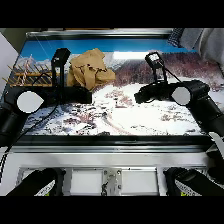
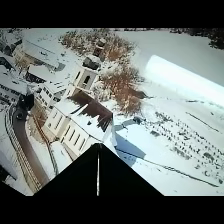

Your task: Fold the clothes and pants, and hang the long-sleeved shirts on hangers.

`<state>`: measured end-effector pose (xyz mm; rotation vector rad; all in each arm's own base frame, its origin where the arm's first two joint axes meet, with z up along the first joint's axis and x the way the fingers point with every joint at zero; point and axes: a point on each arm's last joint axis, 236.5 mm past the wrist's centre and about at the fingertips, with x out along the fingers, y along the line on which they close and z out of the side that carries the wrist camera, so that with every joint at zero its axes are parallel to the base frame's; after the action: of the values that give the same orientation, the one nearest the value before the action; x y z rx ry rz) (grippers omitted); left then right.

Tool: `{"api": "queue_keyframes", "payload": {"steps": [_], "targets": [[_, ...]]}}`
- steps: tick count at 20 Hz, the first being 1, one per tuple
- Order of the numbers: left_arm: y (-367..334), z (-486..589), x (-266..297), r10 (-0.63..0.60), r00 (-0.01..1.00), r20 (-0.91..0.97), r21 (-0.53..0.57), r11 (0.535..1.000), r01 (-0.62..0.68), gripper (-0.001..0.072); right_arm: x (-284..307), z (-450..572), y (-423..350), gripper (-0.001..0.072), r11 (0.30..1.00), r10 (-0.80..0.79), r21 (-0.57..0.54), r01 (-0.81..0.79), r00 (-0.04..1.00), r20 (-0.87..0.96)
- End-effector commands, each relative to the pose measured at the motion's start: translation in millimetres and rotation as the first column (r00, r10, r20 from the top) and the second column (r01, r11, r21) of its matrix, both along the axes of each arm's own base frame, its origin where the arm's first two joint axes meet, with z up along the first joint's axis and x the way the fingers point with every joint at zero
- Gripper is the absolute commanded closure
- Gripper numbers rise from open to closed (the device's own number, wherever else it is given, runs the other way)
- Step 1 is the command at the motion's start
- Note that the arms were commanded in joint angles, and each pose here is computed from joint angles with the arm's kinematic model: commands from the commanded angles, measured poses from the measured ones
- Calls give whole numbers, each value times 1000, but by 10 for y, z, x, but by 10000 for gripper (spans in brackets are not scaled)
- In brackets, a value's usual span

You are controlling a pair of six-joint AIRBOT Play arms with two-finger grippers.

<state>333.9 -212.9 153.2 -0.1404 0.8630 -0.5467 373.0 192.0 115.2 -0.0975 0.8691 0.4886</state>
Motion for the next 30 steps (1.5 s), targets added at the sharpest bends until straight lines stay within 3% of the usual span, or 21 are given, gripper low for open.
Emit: {"api": "queue_keyframes", "payload": {"steps": [1,7,8,9,10,13,17,23,30], "targets": [[0,1,-1,-1,1000,1,0,1000,1,676,-1,-3,3,688,1000,0,1,0,1000,-1],[-4,30,39,6,1000,19,-6,1000,-6,675,-1,-3,3,688,1000,0,1,0,1000,-1],[1,83,124,20,998,57,-14,1000,-20,566,-1,-5,3,688,1000,0,0,0,1000,-1],[40,133,254,45,994,103,-17,999,-44,125,0,-4,3,688,1000,0,1,0,1000,-1],[94,161,415,73,987,146,-11,997,-72,-13,-1,-5,3,688,1000,0,0,0,1000,-1],[389,-43,990,143,973,183,86,983,-161,-13,0,-6,3,688,1000,0,0,0,1000,-1],[700,-790,1768,242,968,67,143,958,-250,-13,0,-6,3,688,1000,0,0,0,1000,-1],[808,-1704,2554,319,948,-2,148,937,-316,-13,0,-6,3,688,1000,0,0,0,1000,-1],[259,-1991,2901,258,966,9,132,957,-257,-1,-1,-6,3,688,1000,0,0,0,1000,-2]]}}
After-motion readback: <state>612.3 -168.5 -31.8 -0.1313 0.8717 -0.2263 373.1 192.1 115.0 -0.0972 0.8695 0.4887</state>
